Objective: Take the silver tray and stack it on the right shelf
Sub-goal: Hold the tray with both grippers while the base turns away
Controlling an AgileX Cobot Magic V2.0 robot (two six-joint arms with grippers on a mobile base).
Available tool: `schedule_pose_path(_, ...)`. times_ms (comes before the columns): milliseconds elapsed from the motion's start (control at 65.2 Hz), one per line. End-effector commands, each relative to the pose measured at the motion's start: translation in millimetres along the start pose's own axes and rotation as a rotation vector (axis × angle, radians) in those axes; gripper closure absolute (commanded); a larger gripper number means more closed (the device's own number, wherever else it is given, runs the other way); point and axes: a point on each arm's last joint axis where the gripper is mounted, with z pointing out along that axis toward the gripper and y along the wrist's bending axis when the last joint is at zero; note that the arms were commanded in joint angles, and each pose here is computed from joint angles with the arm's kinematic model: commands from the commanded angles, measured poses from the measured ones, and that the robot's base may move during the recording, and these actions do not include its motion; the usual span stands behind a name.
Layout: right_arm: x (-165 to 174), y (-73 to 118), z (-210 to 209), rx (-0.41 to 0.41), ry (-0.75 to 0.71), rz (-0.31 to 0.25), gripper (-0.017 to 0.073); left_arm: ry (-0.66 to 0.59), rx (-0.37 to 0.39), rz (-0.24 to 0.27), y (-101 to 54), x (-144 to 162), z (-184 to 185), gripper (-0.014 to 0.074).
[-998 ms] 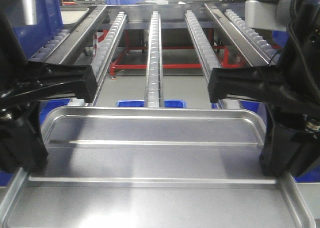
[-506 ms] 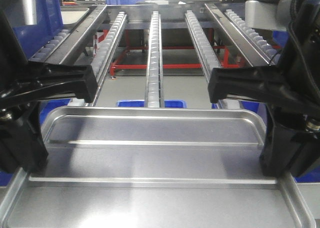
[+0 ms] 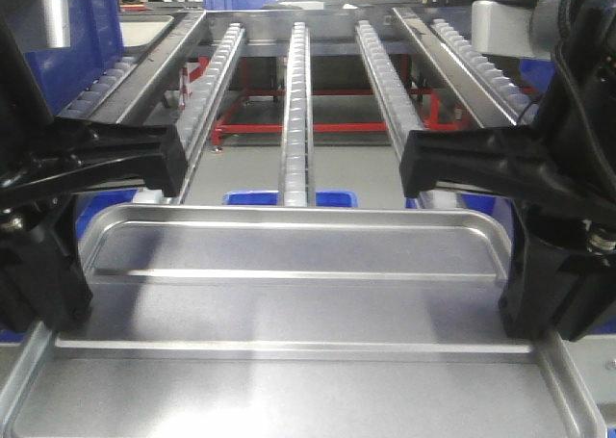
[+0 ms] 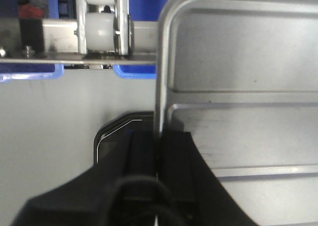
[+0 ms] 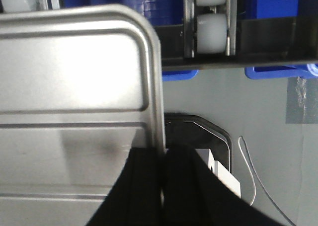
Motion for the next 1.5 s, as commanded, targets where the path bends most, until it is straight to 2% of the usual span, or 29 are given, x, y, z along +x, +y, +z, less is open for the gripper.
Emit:
schedule_pose_path(0,-7.2,2.5,-12.8,-0.039,-0.063,-0.011,0.0501,-0.037,0.031,0.001,-1.9,-2.9,-12.9,0.0694)
schedule_pose_path(1489,-7.2,2.5,-12.8,-0.039,-0.063,-0.011,0.0501,-0.032,0.035,-0.004,-2.2,-2.5,-12.9,0.0694)
